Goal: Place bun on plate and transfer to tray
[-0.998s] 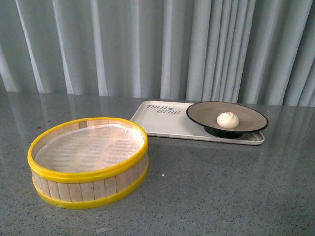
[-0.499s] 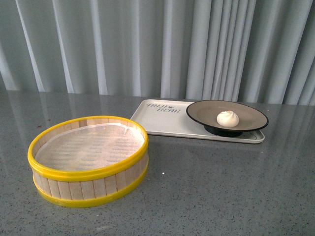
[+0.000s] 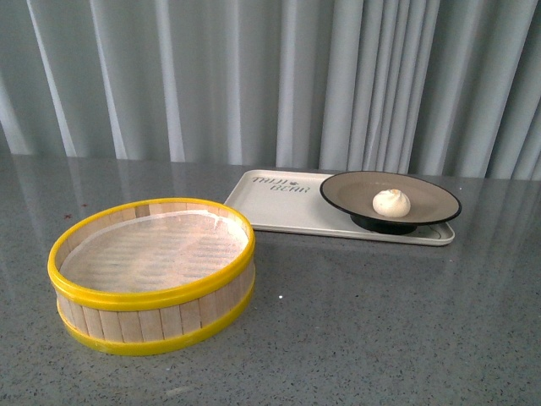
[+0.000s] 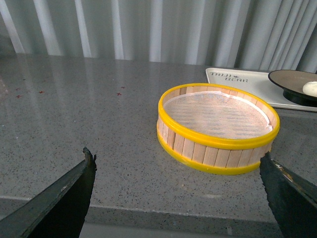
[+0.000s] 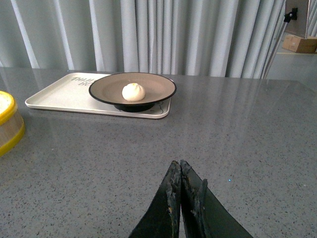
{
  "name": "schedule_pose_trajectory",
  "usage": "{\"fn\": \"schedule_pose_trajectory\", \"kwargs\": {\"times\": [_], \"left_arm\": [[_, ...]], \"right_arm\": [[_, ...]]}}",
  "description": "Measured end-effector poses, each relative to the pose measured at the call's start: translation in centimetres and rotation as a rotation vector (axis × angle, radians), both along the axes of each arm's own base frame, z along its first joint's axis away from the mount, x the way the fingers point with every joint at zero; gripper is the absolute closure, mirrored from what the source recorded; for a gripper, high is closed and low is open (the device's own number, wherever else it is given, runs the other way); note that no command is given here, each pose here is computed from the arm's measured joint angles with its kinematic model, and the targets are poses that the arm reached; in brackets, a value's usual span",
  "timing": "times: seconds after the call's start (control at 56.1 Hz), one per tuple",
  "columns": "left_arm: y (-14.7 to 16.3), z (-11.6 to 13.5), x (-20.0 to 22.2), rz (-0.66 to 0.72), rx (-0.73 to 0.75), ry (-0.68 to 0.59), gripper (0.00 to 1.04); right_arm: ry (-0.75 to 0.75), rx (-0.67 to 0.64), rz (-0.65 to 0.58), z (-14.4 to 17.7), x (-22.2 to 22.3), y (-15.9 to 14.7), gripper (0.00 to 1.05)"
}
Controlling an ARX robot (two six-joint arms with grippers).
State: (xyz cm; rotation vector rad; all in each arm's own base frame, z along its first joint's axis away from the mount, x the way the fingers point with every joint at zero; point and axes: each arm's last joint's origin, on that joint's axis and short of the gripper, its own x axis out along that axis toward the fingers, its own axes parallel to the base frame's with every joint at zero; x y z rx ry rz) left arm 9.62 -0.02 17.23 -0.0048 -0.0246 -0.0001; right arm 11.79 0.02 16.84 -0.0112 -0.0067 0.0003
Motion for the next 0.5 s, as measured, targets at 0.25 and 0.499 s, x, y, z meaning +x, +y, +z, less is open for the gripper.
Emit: {"fn": "schedule_pose_trajectory", "kwargs": {"times": [0.25,0.499], "left_arm": [[0.00,0.00,0.00,0.000,0.000,0.000,0.07],[0.00,0.00,0.00,0.000,0.000,0.000,0.07]], "right_arm": [[-0.002,0.000,0.000,0.00,-0.52,0.00,1.03],[-0.001,0.000,0.000,-0.04,-0.95,0.00,1.03]]}}
